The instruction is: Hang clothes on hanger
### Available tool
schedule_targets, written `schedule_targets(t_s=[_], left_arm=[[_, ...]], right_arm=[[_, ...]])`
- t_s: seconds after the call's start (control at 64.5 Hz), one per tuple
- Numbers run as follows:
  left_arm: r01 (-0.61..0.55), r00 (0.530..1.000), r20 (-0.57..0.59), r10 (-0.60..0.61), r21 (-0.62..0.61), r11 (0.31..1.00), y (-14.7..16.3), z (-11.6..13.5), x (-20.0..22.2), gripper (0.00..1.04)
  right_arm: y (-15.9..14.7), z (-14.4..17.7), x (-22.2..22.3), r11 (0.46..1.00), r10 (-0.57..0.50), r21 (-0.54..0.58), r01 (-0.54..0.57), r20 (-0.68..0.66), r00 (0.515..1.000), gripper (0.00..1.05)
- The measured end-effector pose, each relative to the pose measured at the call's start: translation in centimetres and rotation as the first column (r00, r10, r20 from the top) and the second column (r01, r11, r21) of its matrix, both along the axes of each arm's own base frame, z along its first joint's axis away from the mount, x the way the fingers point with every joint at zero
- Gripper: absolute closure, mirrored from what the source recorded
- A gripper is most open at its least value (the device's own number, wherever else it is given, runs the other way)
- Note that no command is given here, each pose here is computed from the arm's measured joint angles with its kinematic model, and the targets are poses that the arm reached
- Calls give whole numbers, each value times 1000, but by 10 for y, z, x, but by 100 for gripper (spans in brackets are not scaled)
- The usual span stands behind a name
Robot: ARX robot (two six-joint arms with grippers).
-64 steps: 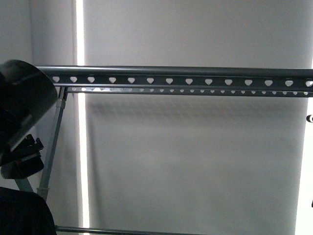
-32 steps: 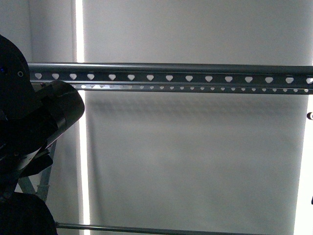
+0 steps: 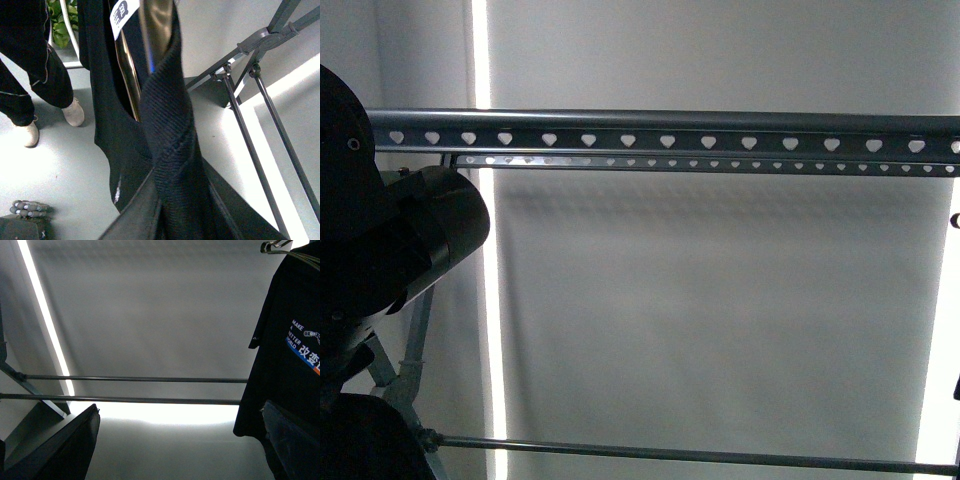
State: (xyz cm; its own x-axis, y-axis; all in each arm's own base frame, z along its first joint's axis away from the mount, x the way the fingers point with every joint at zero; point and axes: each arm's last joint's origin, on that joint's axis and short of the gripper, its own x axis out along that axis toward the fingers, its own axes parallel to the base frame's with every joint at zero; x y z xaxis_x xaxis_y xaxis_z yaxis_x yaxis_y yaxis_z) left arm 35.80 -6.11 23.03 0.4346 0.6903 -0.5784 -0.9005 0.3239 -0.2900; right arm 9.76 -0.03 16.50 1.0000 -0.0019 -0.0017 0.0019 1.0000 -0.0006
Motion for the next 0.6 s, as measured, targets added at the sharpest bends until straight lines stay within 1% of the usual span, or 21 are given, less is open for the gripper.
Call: schedule_targets(t_s=[0.031,0.093,0.217,0.465,0.605], left_arm=[[-3,1000,11,3,-13,1000,0,0,1,93],[-5,1000,29,5,-26,1000,1,2,5,100],[6,998,57,-3,-47,999,3,2,10,100],[31,995,96,-26,-51,998,2,2,16,100],[109,982,158,-102,-41,993,-10,7,2,100]], right_arm=[[0,0,0,1000,0,0,0,0,1000,7],[0,0,0,1000,0,0,0,0,1000,7],[0,0,0,1000,0,0,0,0,1000,7],[0,0,0,1000,0,0,0,0,1000,7],[0,0,0,1000,0,0,0,0,1000,7]])
